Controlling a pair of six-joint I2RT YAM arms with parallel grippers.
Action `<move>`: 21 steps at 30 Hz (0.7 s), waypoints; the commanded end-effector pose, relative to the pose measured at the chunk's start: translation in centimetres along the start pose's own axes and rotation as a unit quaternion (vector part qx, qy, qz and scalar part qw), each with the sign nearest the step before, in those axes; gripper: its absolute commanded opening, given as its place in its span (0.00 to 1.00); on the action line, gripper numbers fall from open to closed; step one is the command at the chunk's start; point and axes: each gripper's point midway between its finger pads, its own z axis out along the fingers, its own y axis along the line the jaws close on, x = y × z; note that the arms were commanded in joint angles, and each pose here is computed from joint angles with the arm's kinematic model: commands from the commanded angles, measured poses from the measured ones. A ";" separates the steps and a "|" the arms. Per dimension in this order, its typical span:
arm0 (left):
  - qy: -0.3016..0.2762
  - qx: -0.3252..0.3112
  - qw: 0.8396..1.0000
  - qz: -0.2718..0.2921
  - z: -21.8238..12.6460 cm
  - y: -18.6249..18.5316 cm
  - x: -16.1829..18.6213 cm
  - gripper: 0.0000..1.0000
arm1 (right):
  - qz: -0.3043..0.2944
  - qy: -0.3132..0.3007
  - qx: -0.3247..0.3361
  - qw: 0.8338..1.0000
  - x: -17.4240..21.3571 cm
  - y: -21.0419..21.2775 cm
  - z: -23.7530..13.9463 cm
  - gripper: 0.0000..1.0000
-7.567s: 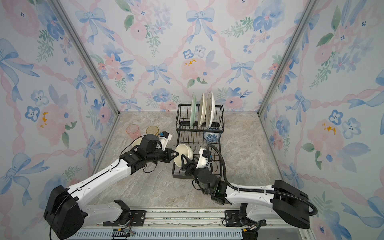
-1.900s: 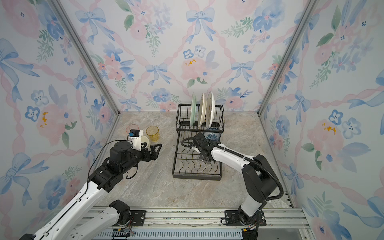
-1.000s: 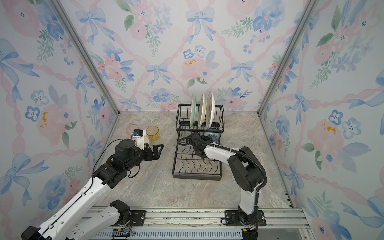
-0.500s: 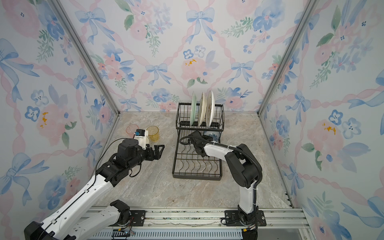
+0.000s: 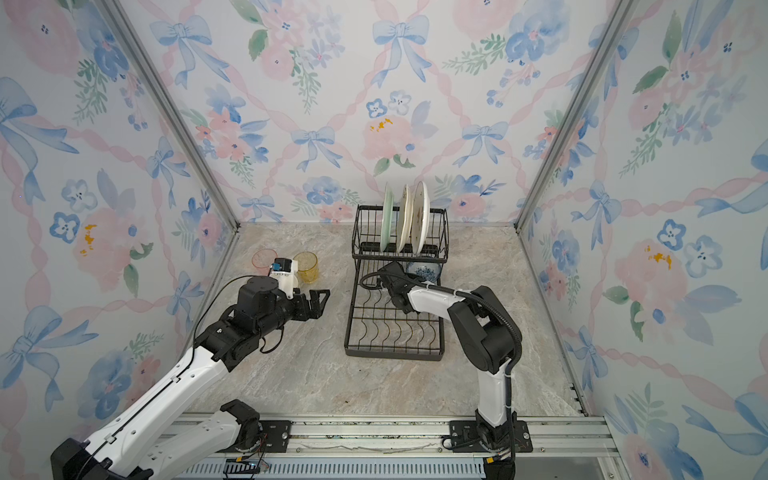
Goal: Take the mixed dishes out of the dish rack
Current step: 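Close the right gripper on the blue-and-white bowl rim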
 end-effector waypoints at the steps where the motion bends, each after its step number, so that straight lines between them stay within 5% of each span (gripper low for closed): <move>1: -0.020 0.008 1.000 -0.006 -0.5 -0.5 -1.3 0.98 | 0.010 0.005 0.017 1.000 -0.2 -1.3 0.2 0.45; 9: -0.021 0.006 1.000 -0.007 -0.6 -0.4 -1.3 0.98 | 0.014 0.012 0.018 1.000 -0.1 -1.5 -0.3 0.35; 13: -0.020 0.006 1.000 -0.008 -0.5 -0.4 -1.2 0.98 | 0.010 0.020 0.021 1.000 0.0 -1.2 -0.2 0.20; 21: -0.021 0.005 1.000 -0.008 -0.5 -0.3 -1.2 0.98 | 0.020 0.022 0.037 0.999 -0.3 -1.4 -1.1 0.19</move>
